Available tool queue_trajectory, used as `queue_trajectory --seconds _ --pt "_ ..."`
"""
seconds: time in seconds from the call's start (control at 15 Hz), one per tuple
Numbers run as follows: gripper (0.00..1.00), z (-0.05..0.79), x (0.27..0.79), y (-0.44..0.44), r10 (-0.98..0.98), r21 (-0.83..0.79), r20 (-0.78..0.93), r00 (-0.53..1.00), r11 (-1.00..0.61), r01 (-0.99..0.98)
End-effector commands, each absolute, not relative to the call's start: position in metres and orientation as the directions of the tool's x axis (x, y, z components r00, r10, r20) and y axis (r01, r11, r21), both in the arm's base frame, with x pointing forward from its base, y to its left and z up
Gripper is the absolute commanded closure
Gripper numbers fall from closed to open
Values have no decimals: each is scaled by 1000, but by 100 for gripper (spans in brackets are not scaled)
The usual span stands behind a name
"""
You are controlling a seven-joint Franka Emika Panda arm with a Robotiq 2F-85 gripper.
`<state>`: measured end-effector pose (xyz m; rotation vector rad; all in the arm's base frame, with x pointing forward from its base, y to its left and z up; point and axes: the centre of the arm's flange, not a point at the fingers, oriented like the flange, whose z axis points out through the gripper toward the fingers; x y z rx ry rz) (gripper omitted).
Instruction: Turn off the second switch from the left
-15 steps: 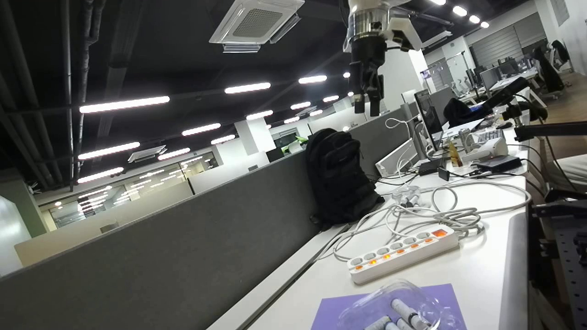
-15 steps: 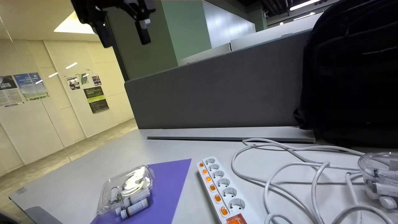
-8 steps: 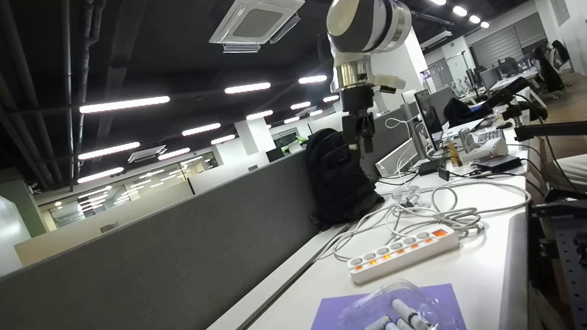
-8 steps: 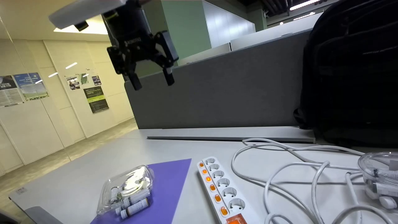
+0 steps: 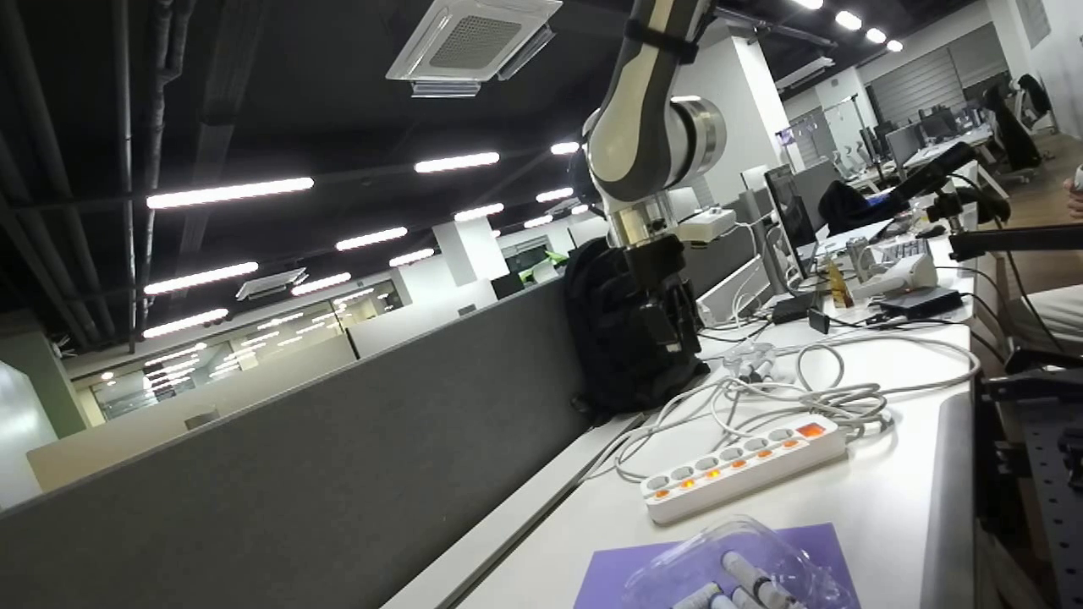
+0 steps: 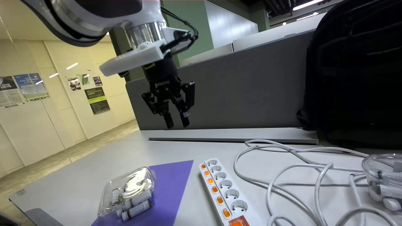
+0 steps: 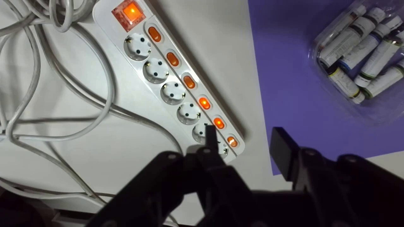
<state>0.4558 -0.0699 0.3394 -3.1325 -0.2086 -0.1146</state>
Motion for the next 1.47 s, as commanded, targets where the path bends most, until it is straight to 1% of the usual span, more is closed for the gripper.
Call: queue_trajectory --seconds 0.0,0.07,0.2,0.67,0.73,1.0,1.4 --pt "81 321 492 -83 89 4 8 996 -996 89" --pt "89 314 497 -85 87 0 -4 996 -996 87" --pt "100 301 505 -87 98 -10 -24 995 -995 98" --pt "100 265 519 -81 148 -83 -36 988 -986 145" --pt "99 267 507 -74 149 -62 -38 988 -987 146" --pt "100 260 511 -77 149 -72 -42 988 -987 146" --pt "100 239 506 -71 160 -75 54 986 -984 164"
